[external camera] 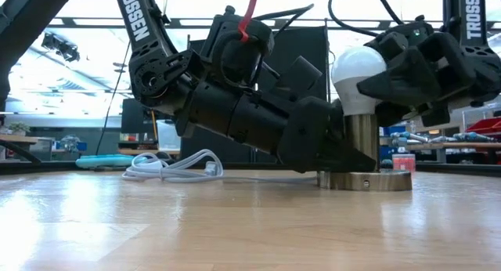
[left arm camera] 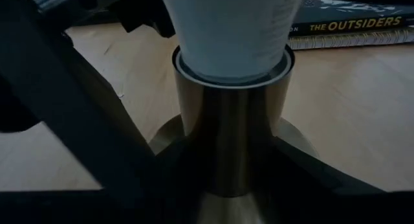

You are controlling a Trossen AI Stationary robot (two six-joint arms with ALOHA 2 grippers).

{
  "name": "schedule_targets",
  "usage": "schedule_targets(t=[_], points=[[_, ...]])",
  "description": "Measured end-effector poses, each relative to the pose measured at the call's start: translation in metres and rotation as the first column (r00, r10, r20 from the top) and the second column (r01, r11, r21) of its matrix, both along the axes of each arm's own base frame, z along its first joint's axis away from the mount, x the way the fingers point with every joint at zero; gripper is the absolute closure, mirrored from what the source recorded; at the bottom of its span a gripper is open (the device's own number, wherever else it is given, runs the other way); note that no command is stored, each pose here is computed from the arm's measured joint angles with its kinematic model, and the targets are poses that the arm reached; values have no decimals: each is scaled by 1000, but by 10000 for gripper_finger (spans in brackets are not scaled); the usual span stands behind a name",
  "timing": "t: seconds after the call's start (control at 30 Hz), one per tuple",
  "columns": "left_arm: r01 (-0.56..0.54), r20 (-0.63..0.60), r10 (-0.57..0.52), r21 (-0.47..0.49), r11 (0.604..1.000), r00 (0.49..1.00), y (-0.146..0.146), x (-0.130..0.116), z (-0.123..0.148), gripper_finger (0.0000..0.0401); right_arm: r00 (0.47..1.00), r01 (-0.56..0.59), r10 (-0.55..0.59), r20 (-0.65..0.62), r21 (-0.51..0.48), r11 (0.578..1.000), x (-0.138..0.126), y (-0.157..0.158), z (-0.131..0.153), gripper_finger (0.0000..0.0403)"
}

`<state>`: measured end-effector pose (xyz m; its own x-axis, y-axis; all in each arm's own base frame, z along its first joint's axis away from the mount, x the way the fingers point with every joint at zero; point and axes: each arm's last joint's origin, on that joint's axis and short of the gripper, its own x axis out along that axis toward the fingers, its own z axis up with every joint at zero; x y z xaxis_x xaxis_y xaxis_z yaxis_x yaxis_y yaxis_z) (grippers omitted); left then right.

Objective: Screw lightbulb
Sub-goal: Remove the lightbulb from the lamp

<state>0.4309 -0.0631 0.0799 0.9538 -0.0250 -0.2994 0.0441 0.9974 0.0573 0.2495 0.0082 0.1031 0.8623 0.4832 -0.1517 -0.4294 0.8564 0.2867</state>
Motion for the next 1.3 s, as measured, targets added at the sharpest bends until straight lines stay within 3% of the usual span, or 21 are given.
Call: schedule_targets(t=[0.23, 0.53, 0.77, 1.1, 1.3], points=[[2, 1, -2, 0, 1000, 1000, -1, 0, 0, 208, 995, 88, -87, -43, 13, 996, -25, 1, -1, 21], [-3, 2, 3, 2, 1000, 1000, -1, 0, 0, 208, 981, 192, -192, 9, -20, 981, -56, 22, 10, 34], [-3, 2, 3, 2, 1000, 1000, 0, 0, 0, 208, 940, 340, -341, -13, -49, 939, -81, 38, 5, 40], [-15, 4, 15, 5, 1000, 1000, 0, 0, 1, 208, 875, 482, -485, 0, -106, 870, -84, 68, 5, 62], [-18, 3, 18, 5, 1000, 1000, 0, 0, 1, 208, 870, 489, -494, 5, -147, 860, -77, 90, 10, 76]])
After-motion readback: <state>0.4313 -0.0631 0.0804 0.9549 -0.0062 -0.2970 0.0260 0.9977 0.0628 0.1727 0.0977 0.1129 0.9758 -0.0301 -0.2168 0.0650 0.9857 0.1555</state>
